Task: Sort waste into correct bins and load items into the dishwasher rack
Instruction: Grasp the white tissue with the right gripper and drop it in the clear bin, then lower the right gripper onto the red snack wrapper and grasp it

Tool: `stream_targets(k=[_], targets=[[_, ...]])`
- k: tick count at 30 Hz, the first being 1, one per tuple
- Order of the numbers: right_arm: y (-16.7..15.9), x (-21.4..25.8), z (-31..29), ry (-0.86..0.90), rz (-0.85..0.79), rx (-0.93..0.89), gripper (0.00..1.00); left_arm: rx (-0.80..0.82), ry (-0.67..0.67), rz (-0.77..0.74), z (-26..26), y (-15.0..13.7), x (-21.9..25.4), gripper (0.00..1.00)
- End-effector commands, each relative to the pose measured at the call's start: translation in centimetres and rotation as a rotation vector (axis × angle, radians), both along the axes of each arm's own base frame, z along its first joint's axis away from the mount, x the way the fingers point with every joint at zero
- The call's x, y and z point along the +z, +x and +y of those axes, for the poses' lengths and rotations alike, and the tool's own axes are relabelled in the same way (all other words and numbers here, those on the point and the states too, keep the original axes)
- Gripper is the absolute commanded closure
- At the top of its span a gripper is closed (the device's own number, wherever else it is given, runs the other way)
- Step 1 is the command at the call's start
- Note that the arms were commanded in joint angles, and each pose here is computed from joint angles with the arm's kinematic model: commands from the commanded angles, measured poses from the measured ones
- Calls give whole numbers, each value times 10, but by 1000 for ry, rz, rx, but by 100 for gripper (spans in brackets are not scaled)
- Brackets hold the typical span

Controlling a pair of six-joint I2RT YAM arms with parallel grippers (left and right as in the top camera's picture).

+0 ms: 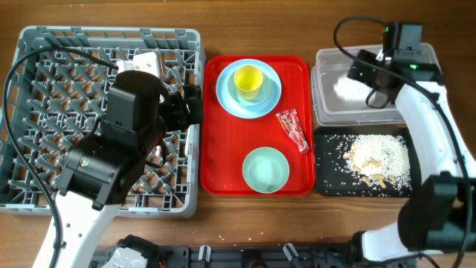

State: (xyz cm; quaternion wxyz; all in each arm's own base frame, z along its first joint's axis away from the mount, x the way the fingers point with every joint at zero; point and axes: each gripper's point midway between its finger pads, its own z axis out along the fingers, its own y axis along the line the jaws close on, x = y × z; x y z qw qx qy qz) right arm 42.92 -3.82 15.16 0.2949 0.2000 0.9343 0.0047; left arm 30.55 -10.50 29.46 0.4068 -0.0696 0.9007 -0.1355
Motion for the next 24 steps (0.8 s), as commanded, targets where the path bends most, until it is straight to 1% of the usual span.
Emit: stream_targets(k=[1,2,3,4,5,6,8,9,12,18,20,24], targets=[[-6,6,12,37,18,103,0,4,-12,-10,0,0,4,0],[-12,21,26,100,5,140,0,4,-12,-10,0,0,4,0],[-27,51,60,218,-23,261,0,4,-12,-10,0,0,4,0],[-39,66,76,246,-32,326,0,4,-12,-9,0,0,4,0],[-60,80,94,236,-29,396,1,4,-12,-9,0,0,4,0],[-84,86,113,218,3,487,4,4,-12,-10,0,0,4,0],[-125,79,149,209,105,622,14,4,-12,-10,0,0,4,0],[-136,72,160,204,145,659,16,4,-12,-9,0,0,4,0],[-167,34,196,194,254,776,18,4,-12,-10,0,0,4,0],[-177,-45,201,168,338,758,18,4,-12,-10,0,0,4,0],[-177,-52,201,164,340,765,18,4,-12,-10,0,0,4,0],[-172,-52,203,160,323,768,18,4,-12,-10,0,0,4,0]])
